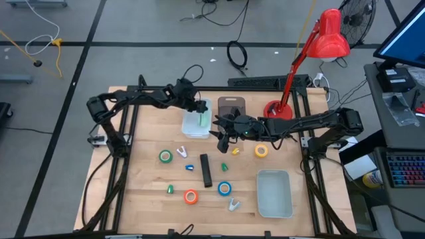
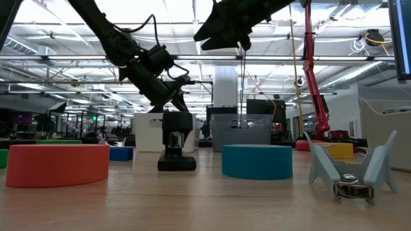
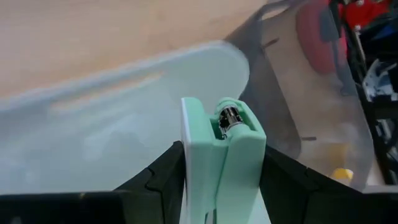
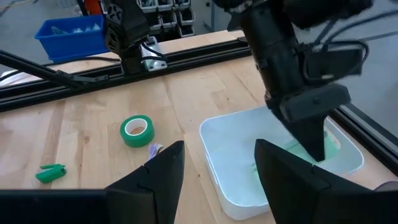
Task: Pick and place Stapler, Stapler remover, tape
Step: Put the light blue stapler into the white bin, then put the black stapler into the white bin
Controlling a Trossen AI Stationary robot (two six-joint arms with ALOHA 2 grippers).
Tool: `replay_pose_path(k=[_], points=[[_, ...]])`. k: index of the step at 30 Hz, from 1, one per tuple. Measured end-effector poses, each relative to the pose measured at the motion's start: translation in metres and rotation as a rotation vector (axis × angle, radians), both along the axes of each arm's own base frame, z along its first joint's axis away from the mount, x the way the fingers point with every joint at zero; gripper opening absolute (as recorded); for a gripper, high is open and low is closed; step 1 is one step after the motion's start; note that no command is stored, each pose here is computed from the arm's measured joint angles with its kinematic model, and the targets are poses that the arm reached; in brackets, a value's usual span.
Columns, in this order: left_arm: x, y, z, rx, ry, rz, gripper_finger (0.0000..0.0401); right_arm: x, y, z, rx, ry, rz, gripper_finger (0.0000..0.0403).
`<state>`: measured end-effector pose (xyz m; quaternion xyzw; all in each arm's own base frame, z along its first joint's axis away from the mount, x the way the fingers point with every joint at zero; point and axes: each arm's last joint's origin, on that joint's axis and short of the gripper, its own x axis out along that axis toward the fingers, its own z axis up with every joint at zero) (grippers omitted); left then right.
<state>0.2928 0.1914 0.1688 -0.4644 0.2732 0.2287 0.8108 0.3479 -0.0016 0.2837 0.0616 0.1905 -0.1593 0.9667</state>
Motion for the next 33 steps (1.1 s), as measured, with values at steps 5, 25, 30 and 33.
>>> replay_pose_path(k=[5,25,30,33], points=[[0.0054,0.0038,-0.0082,-0.022,-0.037,-0.013,0.0168,0.0002,0.0002,0.0005,0.004,-0.007,0.000,0.0186],[0.0059,0.0007,-0.0110,-0.009,-0.011,-0.046,0.0248,0.0007,-0.0031,0.0013,-0.006,-0.014,-0.007,0.0187],[0.0082,-0.0023,-0.0109,0.002,-0.013,-0.063,0.0258,0.0007,-0.0030,0.0014,-0.006,-0.015,-0.006,0.0187],[0.0088,-0.0031,-0.0102,0.005,-0.018,-0.065,0.0244,0.0007,-0.0030,0.0015,-0.007,-0.016,-0.006,0.0187]])
